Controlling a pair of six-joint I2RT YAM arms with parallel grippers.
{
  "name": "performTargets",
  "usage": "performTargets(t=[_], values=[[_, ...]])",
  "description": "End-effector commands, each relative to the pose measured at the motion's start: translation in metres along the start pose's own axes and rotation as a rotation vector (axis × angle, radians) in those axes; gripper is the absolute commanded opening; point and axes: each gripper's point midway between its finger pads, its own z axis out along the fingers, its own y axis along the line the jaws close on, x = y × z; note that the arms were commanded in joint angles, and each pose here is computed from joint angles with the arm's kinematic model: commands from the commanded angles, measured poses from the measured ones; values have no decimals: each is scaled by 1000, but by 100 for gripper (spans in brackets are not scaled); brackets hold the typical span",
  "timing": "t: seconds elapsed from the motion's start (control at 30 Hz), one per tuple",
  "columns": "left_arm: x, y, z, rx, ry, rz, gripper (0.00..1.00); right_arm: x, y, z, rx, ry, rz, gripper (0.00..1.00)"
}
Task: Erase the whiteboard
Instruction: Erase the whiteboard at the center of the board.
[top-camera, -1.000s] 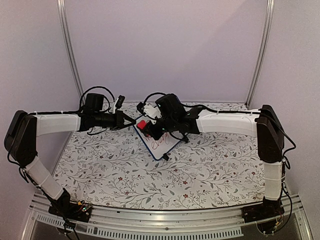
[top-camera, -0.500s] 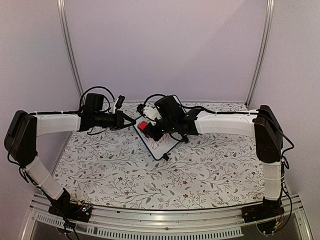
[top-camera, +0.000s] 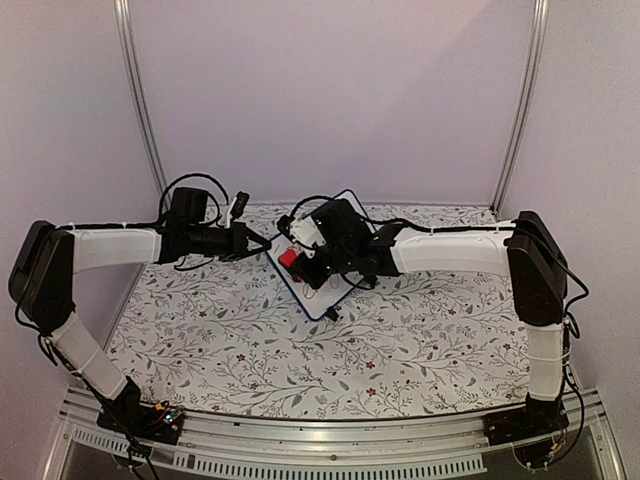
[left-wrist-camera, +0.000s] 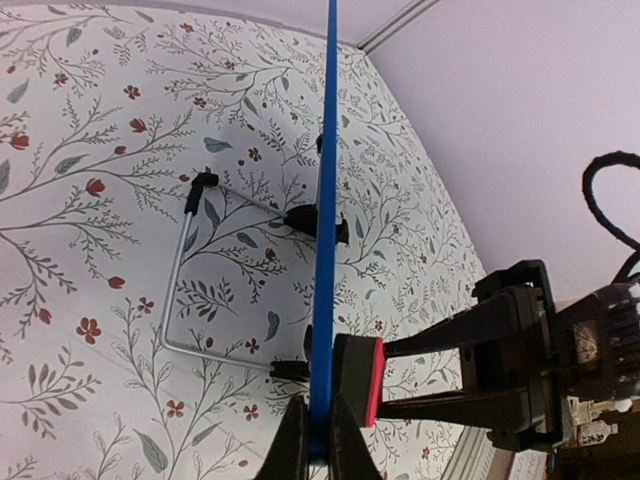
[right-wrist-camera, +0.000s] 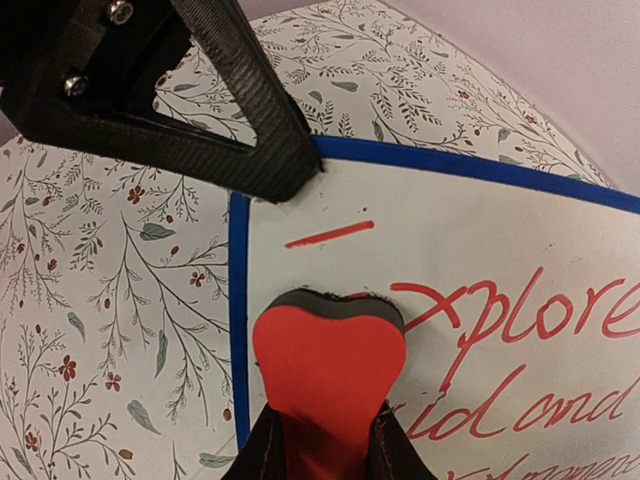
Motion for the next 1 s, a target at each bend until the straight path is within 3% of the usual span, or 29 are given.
performTargets(t=[0.0,0.4,0.97], values=[[-1,-14,0,46,0,18,0,24,4,-4,-7,64,14,16],[0,-14,0,47,1,18,0,28,9,-9,-38,63,28,16],[0,-16,1,56,5,23,0,-23,-4,3,34,-33,9,16]])
